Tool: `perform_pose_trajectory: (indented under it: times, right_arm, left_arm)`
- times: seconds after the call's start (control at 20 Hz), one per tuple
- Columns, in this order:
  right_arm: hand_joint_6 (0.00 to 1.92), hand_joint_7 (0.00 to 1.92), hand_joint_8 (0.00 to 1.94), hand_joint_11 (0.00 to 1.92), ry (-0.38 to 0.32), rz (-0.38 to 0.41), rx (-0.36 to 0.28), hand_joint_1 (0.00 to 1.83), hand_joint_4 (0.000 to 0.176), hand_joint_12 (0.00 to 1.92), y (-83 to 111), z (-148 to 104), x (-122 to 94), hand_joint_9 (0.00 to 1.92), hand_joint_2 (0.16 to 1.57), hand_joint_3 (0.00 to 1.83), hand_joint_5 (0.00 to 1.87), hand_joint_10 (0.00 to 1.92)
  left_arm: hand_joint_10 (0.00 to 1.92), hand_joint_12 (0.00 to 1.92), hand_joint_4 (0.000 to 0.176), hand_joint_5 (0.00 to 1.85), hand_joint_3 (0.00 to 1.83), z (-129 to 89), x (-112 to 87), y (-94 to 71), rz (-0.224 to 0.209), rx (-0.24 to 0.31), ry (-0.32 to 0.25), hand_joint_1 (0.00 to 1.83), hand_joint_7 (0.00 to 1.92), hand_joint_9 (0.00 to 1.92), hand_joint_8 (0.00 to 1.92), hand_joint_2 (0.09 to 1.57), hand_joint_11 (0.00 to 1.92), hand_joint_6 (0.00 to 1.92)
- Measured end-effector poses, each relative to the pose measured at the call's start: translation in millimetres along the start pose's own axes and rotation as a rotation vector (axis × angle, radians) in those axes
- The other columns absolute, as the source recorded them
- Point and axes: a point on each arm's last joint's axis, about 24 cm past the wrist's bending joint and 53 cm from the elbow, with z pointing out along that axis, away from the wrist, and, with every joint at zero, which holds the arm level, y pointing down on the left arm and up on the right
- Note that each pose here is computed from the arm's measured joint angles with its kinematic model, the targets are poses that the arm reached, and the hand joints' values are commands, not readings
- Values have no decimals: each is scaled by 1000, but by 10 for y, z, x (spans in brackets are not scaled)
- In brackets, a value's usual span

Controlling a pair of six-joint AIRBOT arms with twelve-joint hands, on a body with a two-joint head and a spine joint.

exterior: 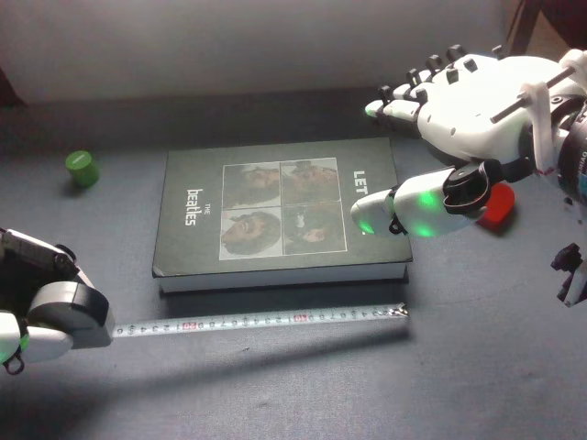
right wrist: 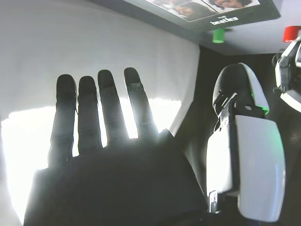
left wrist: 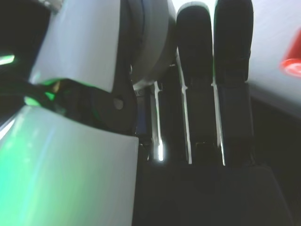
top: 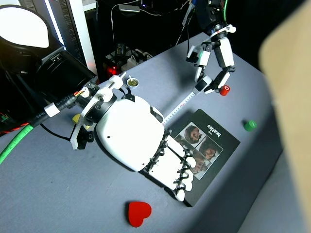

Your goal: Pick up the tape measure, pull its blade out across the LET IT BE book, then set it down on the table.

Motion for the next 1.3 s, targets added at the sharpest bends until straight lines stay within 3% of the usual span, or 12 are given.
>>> perform_pose_trajectory:
  times: [0.3,0.35,0.4,0.45,0.5,0.55,0.6,0.65,0.7,1.1,1.2,1.3]
  right_arm:
    - [1,70,0,0,-5,-6,-4,0,65,411,6,-2,-13,42,1045,1,67,4]
    - [1,71,0,0,-5,-7,-5,0,65,412,7,-2,-12,42,1048,3,68,4]
    - [1,71,0,0,-6,-8,-5,0,65,434,9,-2,-15,43,1050,3,68,3]
    - [1,70,0,0,-6,-8,-5,0,65,453,9,-2,-16,43,1050,2,68,2]
    - [0,70,0,0,-6,-9,-5,0,65,457,6,-2,-16,43,1050,2,68,2]
    - [1,73,1,0,-7,-9,-5,0,66,441,9,-3,-16,43,1050,1,70,1]
    - [1,73,1,0,-7,-12,-8,0,66,441,20,-7,-15,43,1050,1,70,1]
    - [1,73,1,0,-5,-12,-15,0,65,436,43,-14,-5,43,1050,1,70,1]
    - [0,73,0,0,-3,-13,-21,0,65,435,60,-17,1,43,1050,1,69,1]
    - [5,87,3,0,-3,-12,-23,0,64,495,54,-20,-5,63,1051,1,85,5]
    - [2,83,0,0,-3,-12,-24,0,64,477,55,-20,-5,62,1051,1,82,3]
    - [1,86,1,0,-2,-12,-27,0,64,458,62,-20,-3,59,1051,0,83,1]
  left_arm:
    - [1265,1071,0,893,2,29,145,43,-16,13,20,1368,918,915,1001,1130,791,1013]
    - [789,1061,0,889,0,26,152,53,-13,13,22,1228,921,892,1077,1150,760,1091]
    - [472,1033,27,856,0,25,149,53,-13,13,21,1190,901,925,1111,1170,746,1170]
    - [244,966,0,826,1,17,138,67,-12,12,18,1072,875,935,488,1194,709,1213]
    - [118,909,10,805,0,18,146,75,-13,9,19,1016,923,933,179,1206,675,1246]
    - [20,799,0,772,0,20,164,90,-14,7,23,875,923,890,17,1188,595,548]
    - [20,799,0,772,0,21,173,90,-11,7,26,875,923,890,17,1188,595,548]
    - [6,741,0,830,0,18,191,87,-10,9,29,821,895,863,6,1171,556,205]
    - [0,699,0,842,0,15,201,84,-11,10,31,791,856,834,1,1159,524,68]
    - [0,611,0,472,1,20,163,31,6,35,27,453,416,419,0,1101,175,0]
    - [0,613,0,417,0,60,52,-49,26,57,3,430,356,358,0,1064,147,0]
    - [1,611,0,385,0,112,-84,-252,59,102,-31,396,357,352,5,1055,123,0]
